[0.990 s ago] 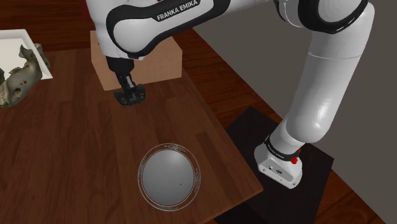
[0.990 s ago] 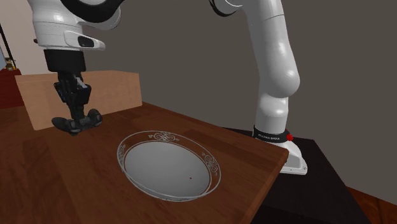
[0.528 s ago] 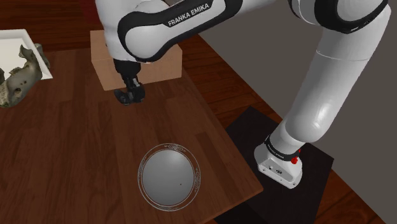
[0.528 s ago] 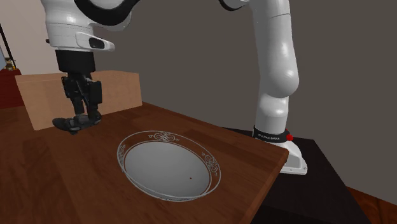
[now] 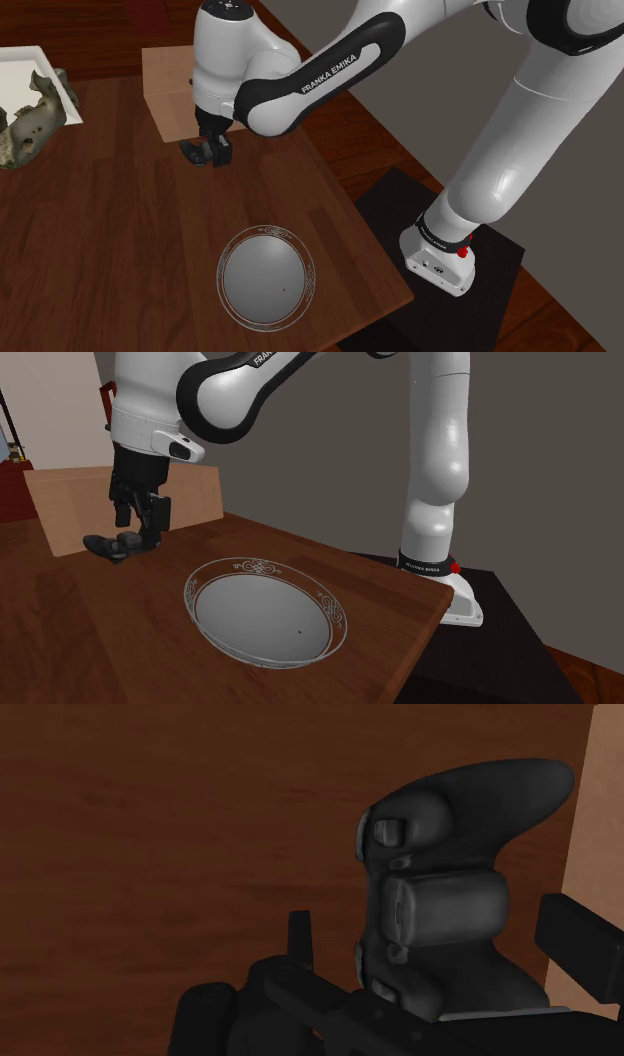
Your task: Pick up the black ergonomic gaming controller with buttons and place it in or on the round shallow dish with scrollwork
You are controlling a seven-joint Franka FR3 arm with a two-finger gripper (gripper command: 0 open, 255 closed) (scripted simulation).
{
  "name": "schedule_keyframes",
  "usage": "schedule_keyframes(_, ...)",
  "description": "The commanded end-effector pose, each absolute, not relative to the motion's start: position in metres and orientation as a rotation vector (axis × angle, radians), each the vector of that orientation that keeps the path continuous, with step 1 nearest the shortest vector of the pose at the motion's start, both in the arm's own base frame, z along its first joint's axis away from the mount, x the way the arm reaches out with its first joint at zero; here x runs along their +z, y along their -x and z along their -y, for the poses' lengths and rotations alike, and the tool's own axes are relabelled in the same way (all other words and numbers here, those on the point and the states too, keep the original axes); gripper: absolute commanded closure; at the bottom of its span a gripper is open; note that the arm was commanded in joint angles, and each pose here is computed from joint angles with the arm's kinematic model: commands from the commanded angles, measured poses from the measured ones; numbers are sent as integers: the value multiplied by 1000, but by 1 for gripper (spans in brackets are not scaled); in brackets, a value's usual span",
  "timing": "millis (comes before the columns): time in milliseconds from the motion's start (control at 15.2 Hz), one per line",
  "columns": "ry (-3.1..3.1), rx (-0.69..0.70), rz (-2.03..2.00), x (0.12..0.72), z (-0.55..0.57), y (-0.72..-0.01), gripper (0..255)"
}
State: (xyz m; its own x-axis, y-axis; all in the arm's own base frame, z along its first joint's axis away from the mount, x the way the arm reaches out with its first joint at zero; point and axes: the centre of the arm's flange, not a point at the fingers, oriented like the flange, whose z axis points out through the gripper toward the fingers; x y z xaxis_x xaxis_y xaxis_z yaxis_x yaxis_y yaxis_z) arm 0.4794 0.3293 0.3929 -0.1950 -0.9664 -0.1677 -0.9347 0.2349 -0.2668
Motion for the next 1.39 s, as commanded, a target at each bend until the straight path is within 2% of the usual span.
schedule_keyframes(0,1769,-151,-2213,386,-331,-482,0)
schedule_keyframes(462,1769,-151,-2213,386,-331,-482,0)
schedule_keyframes(528,1769,-151,-2213,386,-331,-482,255)
schedule_keyframes(1320,1769,-151,-2213,401,-331,-482,255)
